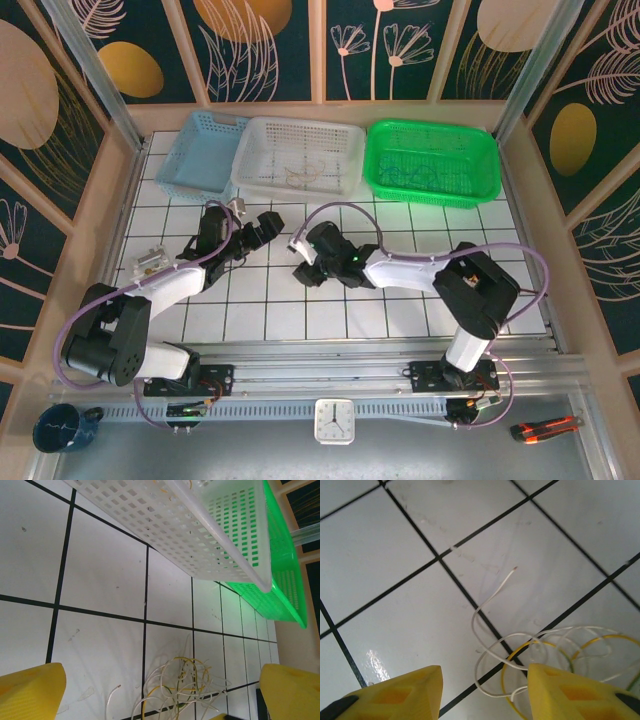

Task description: Untangle the cables

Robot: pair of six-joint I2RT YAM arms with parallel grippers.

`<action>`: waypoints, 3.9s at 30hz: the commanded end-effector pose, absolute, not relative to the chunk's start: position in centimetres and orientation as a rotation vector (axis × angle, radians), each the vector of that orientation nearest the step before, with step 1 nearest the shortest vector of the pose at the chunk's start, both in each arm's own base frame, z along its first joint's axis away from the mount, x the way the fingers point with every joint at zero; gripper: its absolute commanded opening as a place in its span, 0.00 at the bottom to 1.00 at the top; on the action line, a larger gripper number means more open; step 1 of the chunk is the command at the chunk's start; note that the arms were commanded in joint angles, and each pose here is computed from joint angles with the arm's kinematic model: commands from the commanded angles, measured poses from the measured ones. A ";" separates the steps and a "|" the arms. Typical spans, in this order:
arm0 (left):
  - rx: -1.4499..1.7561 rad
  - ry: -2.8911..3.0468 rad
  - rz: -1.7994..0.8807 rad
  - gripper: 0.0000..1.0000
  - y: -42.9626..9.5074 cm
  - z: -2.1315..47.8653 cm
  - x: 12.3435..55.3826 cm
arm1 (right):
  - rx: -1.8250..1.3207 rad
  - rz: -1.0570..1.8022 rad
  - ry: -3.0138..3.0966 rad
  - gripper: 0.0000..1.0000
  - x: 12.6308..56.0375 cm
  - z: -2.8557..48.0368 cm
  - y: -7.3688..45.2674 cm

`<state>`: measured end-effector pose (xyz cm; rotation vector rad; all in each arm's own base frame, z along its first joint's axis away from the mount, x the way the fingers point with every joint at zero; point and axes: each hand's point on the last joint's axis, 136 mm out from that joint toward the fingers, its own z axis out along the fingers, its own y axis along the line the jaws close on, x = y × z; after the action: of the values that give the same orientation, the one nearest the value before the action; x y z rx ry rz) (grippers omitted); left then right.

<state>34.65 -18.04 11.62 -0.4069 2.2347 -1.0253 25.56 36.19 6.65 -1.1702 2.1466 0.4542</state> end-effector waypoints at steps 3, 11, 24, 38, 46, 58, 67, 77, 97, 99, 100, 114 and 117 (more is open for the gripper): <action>-0.397 2.202 -1.069 0.99 -18.4 12.9 35.3 | -1.204 0.376 2.163 0.48 25.6 4.5 35.7; -0.394 2.197 -1.075 0.99 -18.6 13.2 35.5 | -1.231 0.302 2.150 0.48 27.1 3.4 36.6; -0.398 2.198 -1.076 0.99 -18.5 13.1 35.4 | -1.288 0.352 2.155 0.01 27.3 2.9 38.0; -0.379 2.210 -1.122 0.99 -19.2 12.7 35.1 | -1.090 0.611 2.081 0.00 27.2 9.9 36.8; -0.388 2.185 -1.252 0.99 -20.7 12.9 35.2 | -1.013 0.722 2.070 0.00 27.3 11.3 35.9; -0.377 2.180 -1.384 0.82 -24.6 11.9 34.5 | -0.936 0.836 2.035 0.00 26.8 12.9 35.6; -0.377 2.199 -1.398 0.78 -25.2 11.0 33.9 | -0.886 0.885 2.018 0.00 26.9 13.7 35.0; -0.377 2.202 -1.444 0.73 -26.3 10.8 33.1 | -0.878 0.901 2.017 0.00 27.0 13.6 34.9; -0.358 2.160 -1.468 0.00 -26.8 12.4 33.5 | -0.847 0.918 2.024 0.00 26.5 13.0 34.1; -0.351 2.148 -1.465 0.00 -26.7 12.8 33.5 | -0.838 0.920 2.026 0.00 26.5 12.8 34.0; -0.349 2.140 -1.467 0.00 -26.7 13.2 33.5 | -0.834 0.922 2.025 0.00 26.5 12.8 33.9; -0.278 1.913 -1.546 0.00 -26.4 23.7 33.7 | -0.635 0.941 2.000 0.40 29.2 12.4 34.9; -0.261 1.870 -1.567 0.00 -26.4 26.0 33.7 | -0.595 0.953 2.003 0.40 29.6 11.7 35.6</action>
<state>33.71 -26.22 23.34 -0.2651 1.9162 -1.5401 28.44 34.70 10.91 -0.6763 2.0509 0.9323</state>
